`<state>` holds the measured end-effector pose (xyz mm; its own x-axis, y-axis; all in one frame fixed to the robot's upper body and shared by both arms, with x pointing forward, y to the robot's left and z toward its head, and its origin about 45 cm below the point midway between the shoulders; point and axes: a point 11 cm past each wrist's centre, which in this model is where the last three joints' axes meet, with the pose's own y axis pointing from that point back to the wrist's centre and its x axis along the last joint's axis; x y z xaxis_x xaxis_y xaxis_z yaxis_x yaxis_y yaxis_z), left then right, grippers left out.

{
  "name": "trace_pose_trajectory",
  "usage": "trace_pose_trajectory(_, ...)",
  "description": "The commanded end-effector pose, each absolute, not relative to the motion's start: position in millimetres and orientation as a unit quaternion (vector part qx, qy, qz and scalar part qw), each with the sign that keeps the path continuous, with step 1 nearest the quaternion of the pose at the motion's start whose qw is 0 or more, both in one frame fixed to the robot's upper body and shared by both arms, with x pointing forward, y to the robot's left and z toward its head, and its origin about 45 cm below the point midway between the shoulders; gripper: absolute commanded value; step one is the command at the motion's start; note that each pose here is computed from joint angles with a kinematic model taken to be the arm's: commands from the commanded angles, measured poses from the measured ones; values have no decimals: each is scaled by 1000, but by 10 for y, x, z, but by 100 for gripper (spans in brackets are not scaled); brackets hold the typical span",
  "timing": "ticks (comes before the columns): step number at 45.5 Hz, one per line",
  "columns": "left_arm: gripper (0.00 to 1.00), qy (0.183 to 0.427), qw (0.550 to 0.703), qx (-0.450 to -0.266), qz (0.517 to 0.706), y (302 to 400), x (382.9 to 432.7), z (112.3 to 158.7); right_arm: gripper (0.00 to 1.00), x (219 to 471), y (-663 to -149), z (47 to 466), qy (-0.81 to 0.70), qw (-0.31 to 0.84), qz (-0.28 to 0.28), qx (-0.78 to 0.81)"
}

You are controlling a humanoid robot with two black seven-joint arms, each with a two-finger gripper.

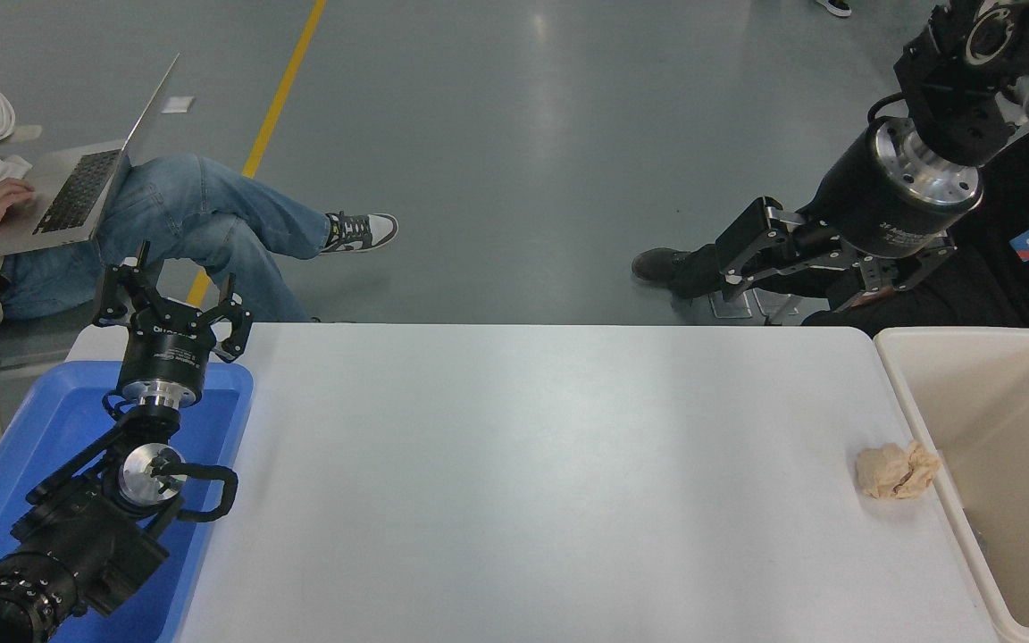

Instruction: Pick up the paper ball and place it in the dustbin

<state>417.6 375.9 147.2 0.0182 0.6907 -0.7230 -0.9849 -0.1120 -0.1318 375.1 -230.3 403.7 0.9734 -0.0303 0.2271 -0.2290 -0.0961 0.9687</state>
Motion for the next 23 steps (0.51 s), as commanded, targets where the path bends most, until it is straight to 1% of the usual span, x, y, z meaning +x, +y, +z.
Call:
trace_pose_trajectory(1,99,219,629,-336,666,3756,4174,1468,100,3756,-2297,4041,-88,665,75,737)
trace_pose_trajectory(6,99,219,629,-336,666,3764,4174,1471,100,3757,-2299,4049,-89,665,76,738)
trace_pose_trajectory(7,99,218,630,-337,665,3758,4180,1480,100,3757,-2299,4049,-89,665,76,738)
trace_pose_trajectory(8,99,219,629,-336,666,3764,4174,1471,100,3756,-2297,4042,-88,665,75,737)
trace_pose_trajectory(12,99,219,629,-336,665,3752,4176,1470,100,3756,-2301,4043,-89,665,75,738)
trace_pose_trajectory(13,99,218,630,-337,665,3758,4180,1480,100,3757,-2299,4048,-89,665,76,738)
trace_pose_trajectory(15,99,219,629,-336,666,3756,4174,1468,100,3756,-2311,4041,-90,666,74,737)
trace_pose_trajectory(16,99,218,630,-337,665,3758,4180,1480,100,3756,-2311,4041,-90,666,74,737)
trace_pose_trajectory(18,99,219,629,-336,665,3752,4176,1470,100,3755,-2298,4038,-88,665,75,738)
trace_pose_trajectory(20,99,218,629,-336,666,3762,4179,1477,100,3755,-2311,4037,-89,665,74,738)
trace_pose_trajectory(23,99,219,629,-336,666,3764,4174,1471,100,3756,-2329,4039,-91,667,73,736)
